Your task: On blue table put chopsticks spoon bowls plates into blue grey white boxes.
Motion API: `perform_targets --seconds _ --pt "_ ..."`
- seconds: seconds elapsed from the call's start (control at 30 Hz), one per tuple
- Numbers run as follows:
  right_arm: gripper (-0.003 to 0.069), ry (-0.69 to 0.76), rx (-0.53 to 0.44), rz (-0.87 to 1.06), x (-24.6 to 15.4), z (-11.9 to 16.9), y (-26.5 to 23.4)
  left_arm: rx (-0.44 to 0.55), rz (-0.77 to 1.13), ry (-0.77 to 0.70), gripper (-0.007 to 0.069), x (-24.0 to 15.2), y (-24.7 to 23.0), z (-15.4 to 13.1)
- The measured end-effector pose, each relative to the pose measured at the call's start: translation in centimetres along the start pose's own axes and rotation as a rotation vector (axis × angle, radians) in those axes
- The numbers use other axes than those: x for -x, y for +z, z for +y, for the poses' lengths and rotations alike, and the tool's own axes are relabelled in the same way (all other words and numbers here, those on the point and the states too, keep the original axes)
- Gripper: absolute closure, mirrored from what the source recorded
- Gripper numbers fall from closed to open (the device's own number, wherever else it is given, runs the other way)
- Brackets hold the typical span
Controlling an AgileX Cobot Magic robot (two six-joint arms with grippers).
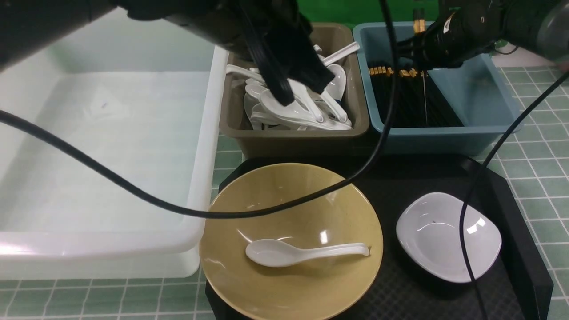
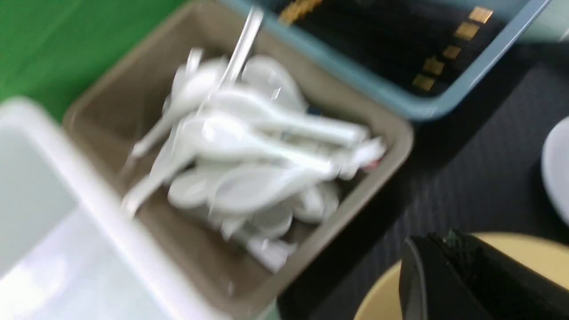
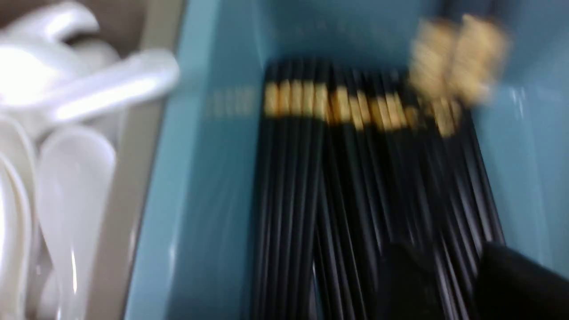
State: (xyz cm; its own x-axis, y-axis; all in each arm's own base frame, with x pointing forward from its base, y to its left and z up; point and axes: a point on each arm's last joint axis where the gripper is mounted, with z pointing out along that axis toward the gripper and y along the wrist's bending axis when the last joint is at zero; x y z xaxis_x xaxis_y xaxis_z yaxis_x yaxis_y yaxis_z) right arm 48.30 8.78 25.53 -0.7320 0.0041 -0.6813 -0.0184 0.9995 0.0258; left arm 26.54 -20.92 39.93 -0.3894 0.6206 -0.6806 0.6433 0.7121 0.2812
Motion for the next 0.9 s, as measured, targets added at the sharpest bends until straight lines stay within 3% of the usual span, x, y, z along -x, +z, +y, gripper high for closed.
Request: perform_targets --seconds 0.17,0.23,0.33,0.53,0.67,0.87,0.9 --pt "0.0207 -0.121 0.041 0.141 0.6 0.2 -3.7 -0.002 0.043 -0.029 0.0624 -1.6 -1.5 0.0" --pt "0.0196 -0.164 0.067 0.165 0.8 0.3 -4.8 -0.010 0.045 -0.037 0.0624 -2.2 -2.1 -0.1" --pt "0.0188 -0.302 0.180 0.231 1.0 0.8 -9.2 -0.038 0.044 -0.062 0.0624 -4.8 -4.5 -0.4" --pt "0.0188 -0.413 0.322 0.231 0.6 1.6 -14.4 -0.106 0.064 -0.108 0.0624 -9.5 -7.1 -1.6" --pt "0.0187 -0.569 0.395 0.250 -2.1 3.8 -17.2 -0.153 0.094 -0.138 0.0624 -13.7 -8.2 -2.7" --pt "0.0186 -0.918 0.551 0.308 -7.1 9.2 -18.2 -0.164 0.125 -0.138 0.0624 -17.0 -8.5 -3.5" --pt "0.0186 -0.924 0.555 0.311 -7.3 9.4 -18.2 -0.164 0.123 -0.138 0.0624 -17.0 -8.6 -3.5"
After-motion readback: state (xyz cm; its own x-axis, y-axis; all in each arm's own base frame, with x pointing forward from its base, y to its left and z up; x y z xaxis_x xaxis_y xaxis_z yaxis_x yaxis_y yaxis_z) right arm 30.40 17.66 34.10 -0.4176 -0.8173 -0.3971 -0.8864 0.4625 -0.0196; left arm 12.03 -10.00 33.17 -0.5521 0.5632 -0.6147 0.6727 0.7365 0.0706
